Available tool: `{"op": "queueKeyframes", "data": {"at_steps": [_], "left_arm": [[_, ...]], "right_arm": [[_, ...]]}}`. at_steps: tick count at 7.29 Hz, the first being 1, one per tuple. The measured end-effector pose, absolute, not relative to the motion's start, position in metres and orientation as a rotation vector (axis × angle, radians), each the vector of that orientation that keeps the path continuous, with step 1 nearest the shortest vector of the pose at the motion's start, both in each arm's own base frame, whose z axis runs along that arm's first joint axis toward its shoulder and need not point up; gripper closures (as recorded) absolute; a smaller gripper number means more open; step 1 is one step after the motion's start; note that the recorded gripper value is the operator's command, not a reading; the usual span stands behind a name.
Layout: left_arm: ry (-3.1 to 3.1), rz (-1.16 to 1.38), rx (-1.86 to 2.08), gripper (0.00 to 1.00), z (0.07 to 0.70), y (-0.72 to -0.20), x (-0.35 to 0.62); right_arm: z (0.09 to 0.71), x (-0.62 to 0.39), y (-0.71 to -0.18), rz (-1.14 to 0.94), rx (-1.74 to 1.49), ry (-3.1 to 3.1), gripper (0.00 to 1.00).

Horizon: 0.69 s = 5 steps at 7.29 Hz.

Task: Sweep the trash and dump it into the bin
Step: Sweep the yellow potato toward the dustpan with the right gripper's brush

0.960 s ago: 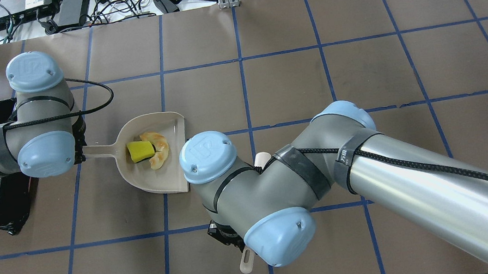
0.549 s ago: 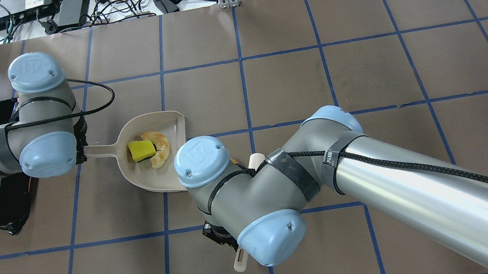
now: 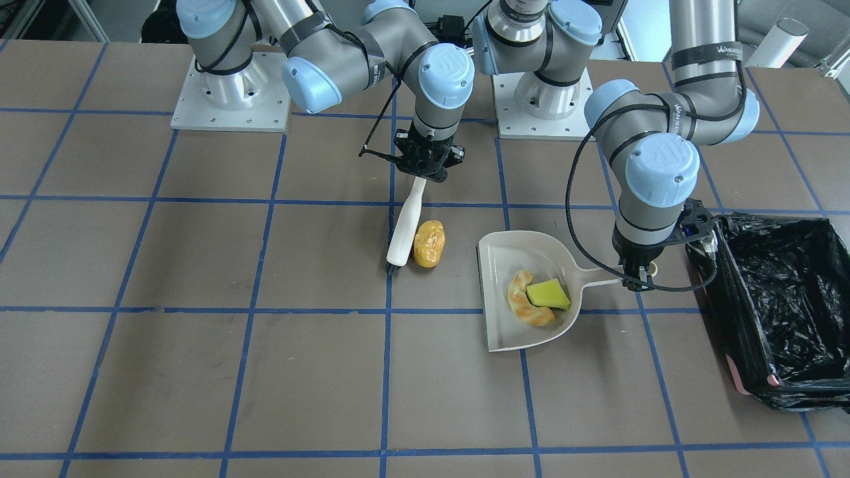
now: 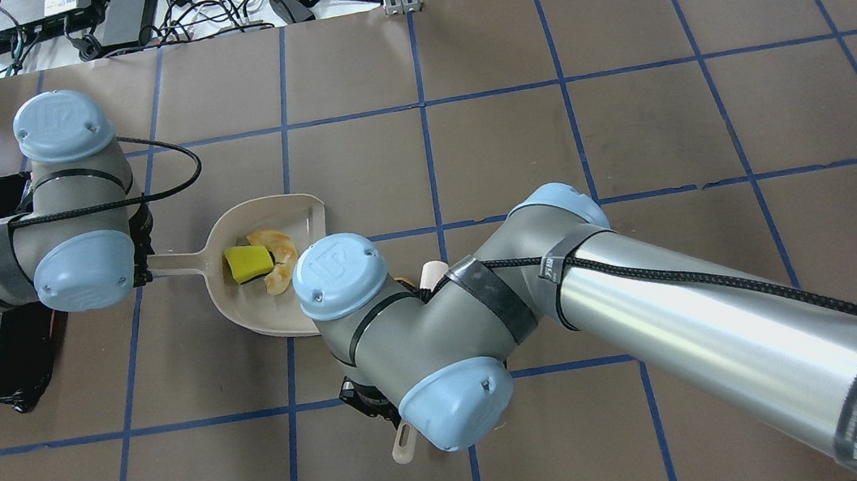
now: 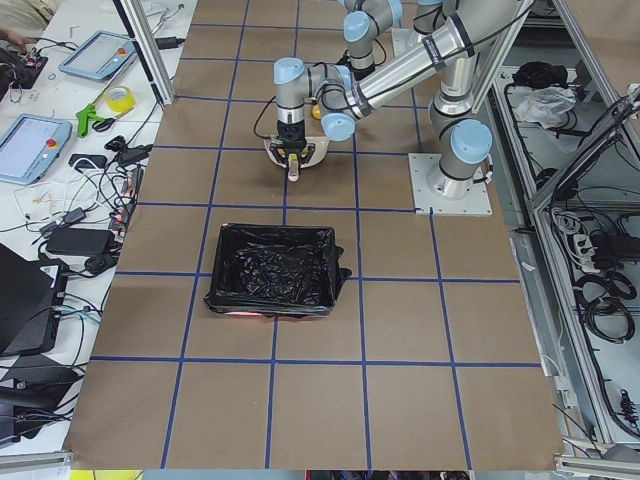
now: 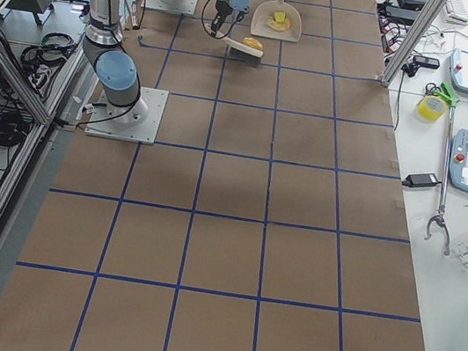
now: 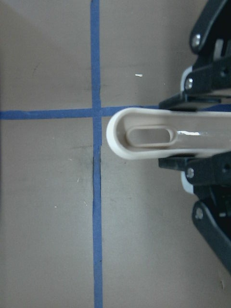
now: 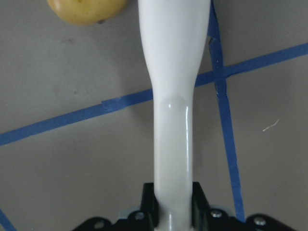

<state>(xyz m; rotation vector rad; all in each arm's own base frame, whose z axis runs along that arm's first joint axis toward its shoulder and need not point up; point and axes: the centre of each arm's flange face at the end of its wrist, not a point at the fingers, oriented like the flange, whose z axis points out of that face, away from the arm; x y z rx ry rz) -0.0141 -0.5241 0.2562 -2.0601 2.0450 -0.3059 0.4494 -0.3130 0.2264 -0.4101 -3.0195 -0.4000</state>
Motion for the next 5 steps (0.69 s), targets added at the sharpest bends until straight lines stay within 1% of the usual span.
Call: {"op": "queueKeyframes", "data": {"at_steps": [5], "left_arm": [[2.054, -0.309, -2.053, 1.0, 0.257, -0.525, -0.016]], "right_arm": [[0.219, 0.497, -0.354, -0.439, -0.434, -3.072, 1.0]]}}
